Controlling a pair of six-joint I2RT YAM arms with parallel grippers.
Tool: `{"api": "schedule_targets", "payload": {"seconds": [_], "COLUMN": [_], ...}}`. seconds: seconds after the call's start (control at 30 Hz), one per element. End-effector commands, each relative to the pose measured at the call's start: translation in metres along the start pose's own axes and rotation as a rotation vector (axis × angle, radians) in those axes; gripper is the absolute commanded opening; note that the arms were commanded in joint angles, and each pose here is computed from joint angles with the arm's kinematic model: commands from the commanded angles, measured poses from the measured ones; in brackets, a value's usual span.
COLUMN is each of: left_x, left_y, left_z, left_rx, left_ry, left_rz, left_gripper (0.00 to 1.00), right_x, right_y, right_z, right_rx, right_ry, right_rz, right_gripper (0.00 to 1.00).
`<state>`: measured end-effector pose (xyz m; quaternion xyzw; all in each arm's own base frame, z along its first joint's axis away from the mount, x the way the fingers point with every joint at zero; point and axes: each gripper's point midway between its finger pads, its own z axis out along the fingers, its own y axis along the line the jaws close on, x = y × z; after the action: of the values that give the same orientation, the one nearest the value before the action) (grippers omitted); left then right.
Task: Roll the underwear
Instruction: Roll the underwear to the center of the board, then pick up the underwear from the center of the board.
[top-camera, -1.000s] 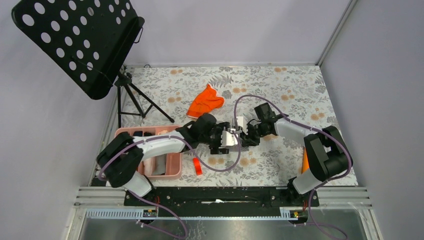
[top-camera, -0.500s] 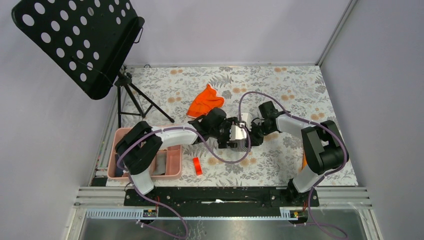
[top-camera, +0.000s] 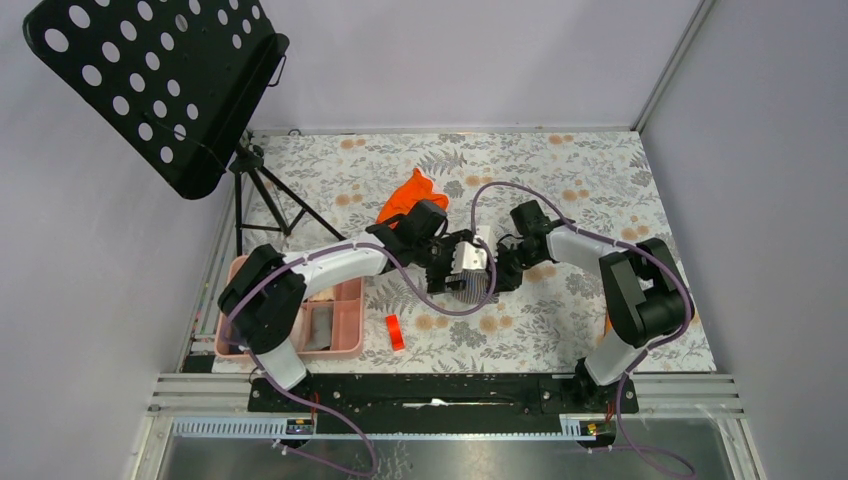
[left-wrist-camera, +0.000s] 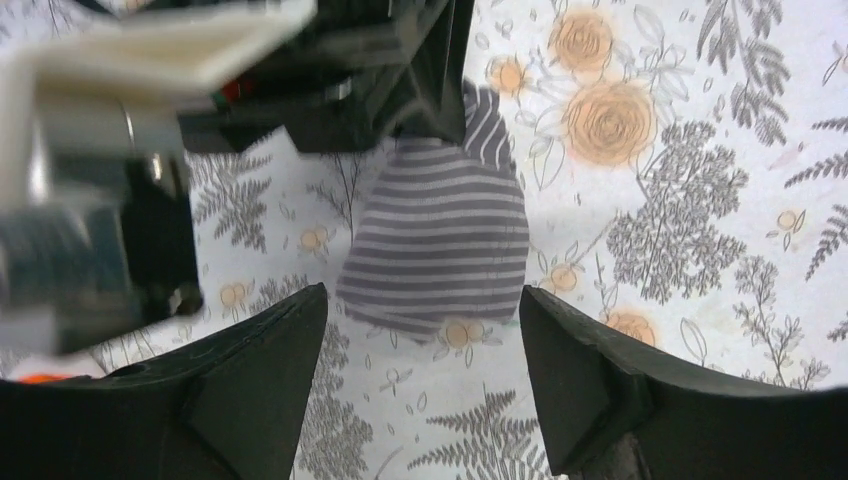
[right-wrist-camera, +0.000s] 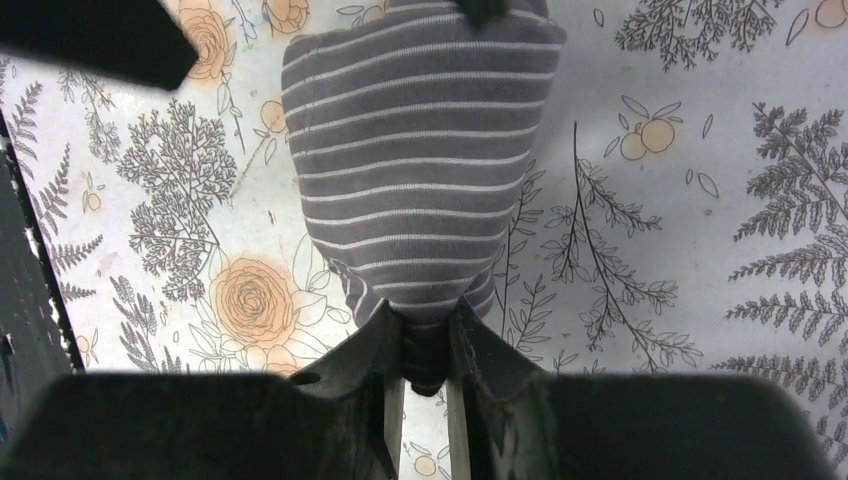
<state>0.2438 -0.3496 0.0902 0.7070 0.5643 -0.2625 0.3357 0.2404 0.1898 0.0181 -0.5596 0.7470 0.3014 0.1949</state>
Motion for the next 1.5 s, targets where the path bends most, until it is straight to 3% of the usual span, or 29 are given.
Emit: {"api": "schedule_targets", "payload": {"seconds": [0.0, 0.37, 0.6, 0.8, 1.1, 1.47], "left_x": [-0.035, -0.016, -0.026, -0.011, -0.037, -0.01], "left_y": [0.004, 0.009, 0.013, -0.014, -0.008, 0.017], "left_z": [0.018, 0.047, 0.007, -0.019, 0.013, 0.047], "left_rx": [0.018, -0.039, -0.134, -0.009, 0.025, -0.105], "left_ry": [-0.071, -0.014, -0.123, -0.098, -0.157, -0.027], "left_rz": [0.058, 0.164, 0.203, 0.293, 0.36, 0.401], "left_gripper": [0.77, 0.76, 0.73, 0.7, 0.73, 0.74], "right_x": [0.01, 0.002, 0.001, 0.0, -0.002, -0.003], "right_y": [0.001, -0.001, -0.003, -0.003, -0.004, -0.005], "right_z": [0.004, 0.002, 0.002, 0.001, 0.001, 0.0], "right_rx": [-0.015, -0.012, -0.011, -0.008, -0.007, -0.007], "right_ry": [0.065, 0.052, 0.053, 0.054, 0.051, 0.048], "right_rz": [0.018, 0.026, 0.036, 0.038, 0.04, 0.04], "right_gripper": [0.09, 0.09, 0.09, 0.09, 0.09, 0.09]}}
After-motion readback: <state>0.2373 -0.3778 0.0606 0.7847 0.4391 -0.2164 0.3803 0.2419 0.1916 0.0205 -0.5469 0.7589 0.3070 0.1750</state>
